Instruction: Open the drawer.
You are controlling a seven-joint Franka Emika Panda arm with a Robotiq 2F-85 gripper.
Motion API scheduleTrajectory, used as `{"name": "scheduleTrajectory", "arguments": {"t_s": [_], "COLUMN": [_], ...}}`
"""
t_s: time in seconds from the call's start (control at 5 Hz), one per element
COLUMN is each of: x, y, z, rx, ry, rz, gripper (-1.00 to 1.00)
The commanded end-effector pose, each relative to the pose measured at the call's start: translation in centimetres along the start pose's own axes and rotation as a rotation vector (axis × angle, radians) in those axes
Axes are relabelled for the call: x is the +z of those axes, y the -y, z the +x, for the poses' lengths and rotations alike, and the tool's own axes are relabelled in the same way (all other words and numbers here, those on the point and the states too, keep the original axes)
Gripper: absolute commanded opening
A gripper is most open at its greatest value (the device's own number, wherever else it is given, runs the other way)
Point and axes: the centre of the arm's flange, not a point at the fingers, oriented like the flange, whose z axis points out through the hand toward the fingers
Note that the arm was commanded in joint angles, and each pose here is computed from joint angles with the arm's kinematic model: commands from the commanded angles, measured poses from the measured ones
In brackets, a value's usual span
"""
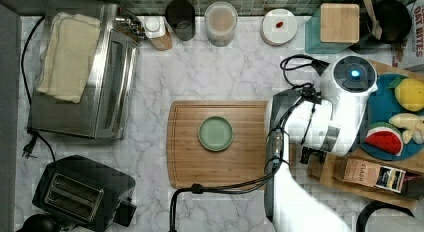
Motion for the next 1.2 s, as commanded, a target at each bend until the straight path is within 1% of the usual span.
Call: {"name": "scheduleTrajectory", "arguments": {"t_s": [0.2,0.4,0.6,0.8,1.0,1.2], "x": [-1.0,-0.4,0.3,0.8,1.7,2.7], "y": [1.4,1.2,1.4,1.9,1.2,1.0], "z": [0.6,0.1,-0.3,-0.2,0.6,0.4], "rx": [-0.042,-0.046,-0.021,-0.009,-0.031,-0.021], "ry": [-0.084,-0.068,-0.075,-0.066,-0.077,-0.081], "rz": [0.046,0.038,0.057,0.026,-0.015,-0.035], "gripper": [1.00,1.00,1.00,1.00,1.00,1.00]}}
